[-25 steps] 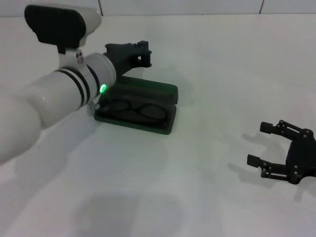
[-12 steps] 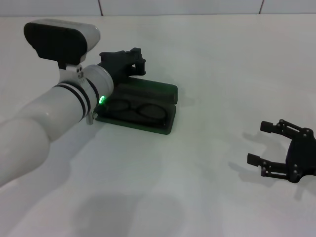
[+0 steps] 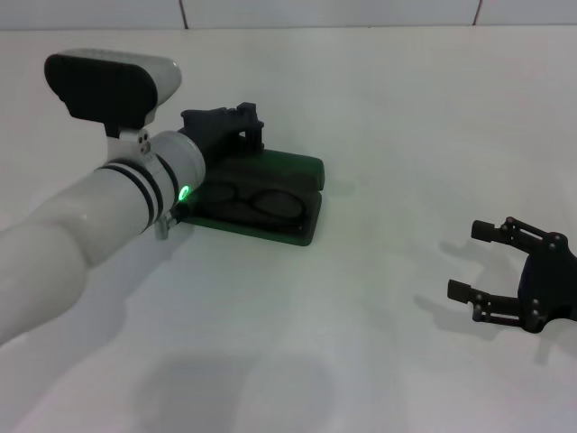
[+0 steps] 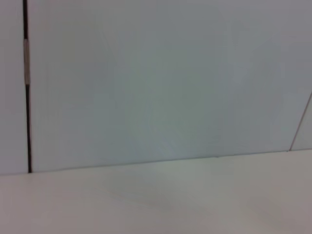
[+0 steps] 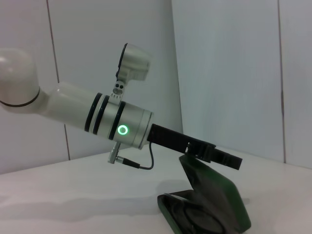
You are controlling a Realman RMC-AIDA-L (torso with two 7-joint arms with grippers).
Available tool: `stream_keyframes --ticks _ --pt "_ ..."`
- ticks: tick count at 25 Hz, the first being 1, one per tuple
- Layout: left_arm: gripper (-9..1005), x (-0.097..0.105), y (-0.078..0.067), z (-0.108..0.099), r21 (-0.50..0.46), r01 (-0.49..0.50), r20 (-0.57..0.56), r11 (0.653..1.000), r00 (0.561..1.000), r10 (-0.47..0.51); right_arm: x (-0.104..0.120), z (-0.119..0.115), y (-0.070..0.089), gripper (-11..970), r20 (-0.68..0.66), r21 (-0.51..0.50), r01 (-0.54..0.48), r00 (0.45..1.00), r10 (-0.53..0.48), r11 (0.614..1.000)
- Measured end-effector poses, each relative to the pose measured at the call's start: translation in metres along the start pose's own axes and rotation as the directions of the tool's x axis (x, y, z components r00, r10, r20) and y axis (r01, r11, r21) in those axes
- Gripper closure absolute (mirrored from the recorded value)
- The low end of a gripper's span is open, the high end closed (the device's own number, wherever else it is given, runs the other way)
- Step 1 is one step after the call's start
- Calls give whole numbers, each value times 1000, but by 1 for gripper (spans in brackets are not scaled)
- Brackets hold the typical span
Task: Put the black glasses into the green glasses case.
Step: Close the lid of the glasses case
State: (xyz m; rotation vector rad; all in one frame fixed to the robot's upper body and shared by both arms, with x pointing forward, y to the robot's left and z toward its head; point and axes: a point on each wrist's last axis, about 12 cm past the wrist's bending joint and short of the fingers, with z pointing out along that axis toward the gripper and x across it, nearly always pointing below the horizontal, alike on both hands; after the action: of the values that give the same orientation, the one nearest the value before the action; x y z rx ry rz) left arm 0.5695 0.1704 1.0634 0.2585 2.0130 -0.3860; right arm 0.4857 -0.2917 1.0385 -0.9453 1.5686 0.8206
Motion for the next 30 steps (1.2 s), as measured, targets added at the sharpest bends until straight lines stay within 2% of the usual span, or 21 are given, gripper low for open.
stream_keyframes --ticks 17,30 --pt "975 21 8 -13 -32 34 -31 999 999 -35 -1 1 -1 88 0 -3 0 1000 0 1000" --pt "969 29 4 -15 -32 3 -29 999 1000 -3 -2 3 -1 88 3 -6 0 1000 0 1000"
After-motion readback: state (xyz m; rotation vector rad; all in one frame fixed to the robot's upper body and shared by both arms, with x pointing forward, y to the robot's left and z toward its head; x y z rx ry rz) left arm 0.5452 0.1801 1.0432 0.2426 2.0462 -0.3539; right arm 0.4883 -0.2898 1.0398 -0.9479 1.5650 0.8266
